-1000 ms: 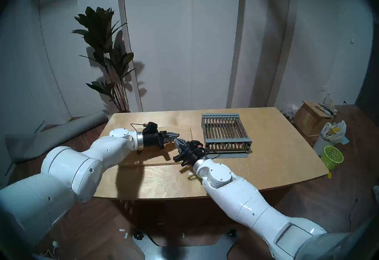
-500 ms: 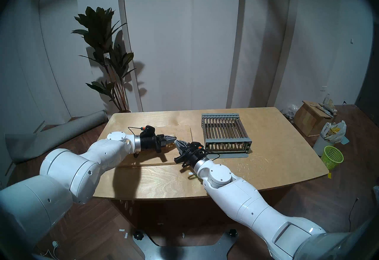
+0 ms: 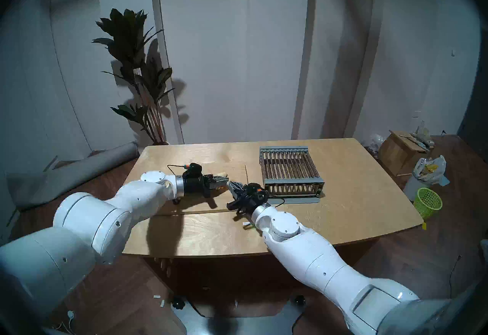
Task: Cut the banana into four pieces on the cutting board
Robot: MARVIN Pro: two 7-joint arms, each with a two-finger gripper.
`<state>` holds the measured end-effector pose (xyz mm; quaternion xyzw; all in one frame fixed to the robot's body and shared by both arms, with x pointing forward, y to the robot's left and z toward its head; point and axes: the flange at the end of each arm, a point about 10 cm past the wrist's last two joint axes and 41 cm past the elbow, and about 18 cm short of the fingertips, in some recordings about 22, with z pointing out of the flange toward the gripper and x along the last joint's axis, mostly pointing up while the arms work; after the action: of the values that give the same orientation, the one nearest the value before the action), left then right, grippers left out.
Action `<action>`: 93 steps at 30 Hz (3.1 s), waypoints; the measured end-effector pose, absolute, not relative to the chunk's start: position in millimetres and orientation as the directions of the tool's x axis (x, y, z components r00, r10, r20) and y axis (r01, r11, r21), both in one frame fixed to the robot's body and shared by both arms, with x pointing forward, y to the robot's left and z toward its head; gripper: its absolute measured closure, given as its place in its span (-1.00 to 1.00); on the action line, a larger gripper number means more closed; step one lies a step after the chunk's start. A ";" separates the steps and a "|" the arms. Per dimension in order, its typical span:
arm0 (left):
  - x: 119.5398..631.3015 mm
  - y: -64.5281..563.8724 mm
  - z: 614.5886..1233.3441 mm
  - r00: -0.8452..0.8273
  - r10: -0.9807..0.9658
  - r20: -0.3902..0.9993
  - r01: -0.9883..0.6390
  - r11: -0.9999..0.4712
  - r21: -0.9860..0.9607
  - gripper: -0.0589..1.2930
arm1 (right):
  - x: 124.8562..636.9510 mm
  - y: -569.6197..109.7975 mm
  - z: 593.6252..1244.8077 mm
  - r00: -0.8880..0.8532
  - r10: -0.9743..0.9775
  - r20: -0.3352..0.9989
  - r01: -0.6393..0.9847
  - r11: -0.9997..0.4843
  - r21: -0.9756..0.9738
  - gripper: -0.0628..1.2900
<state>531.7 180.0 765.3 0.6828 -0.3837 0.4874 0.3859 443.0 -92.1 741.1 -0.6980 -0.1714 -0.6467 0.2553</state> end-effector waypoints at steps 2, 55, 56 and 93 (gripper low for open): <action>531.2 179.7 765.3 0.230 -0.150 0.962 -0.903 -0.402 0.153 0.95 | 443.1 -92.3 740.7 0.106 -0.092 0.990 0.569 -0.811 -0.136 0.81; 596.6 287.8 952.0 -0.156 0.476 0.866 -0.797 -0.579 0.174 0.95 | 432.3 -66.0 774.9 0.218 -0.179 0.959 0.627 -0.727 -0.278 0.81; 596.6 287.0 952.4 -0.156 0.481 0.862 -0.798 -0.576 0.177 0.95 | 431.3 -66.0 775.1 0.194 -0.156 0.968 0.639 -0.729 -0.246 0.81; 585.8 352.9 999.8 -0.448 0.420 0.789 -0.673 -0.739 0.011 -0.95 | 428.4 -81.7 817.5 -0.354 0.167 0.920 0.506 -0.793 0.338 0.81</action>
<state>585.8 352.9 999.8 0.4114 -0.1538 0.8369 0.3266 428.4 -81.7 817.5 -0.5576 -0.3017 -0.7654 0.1110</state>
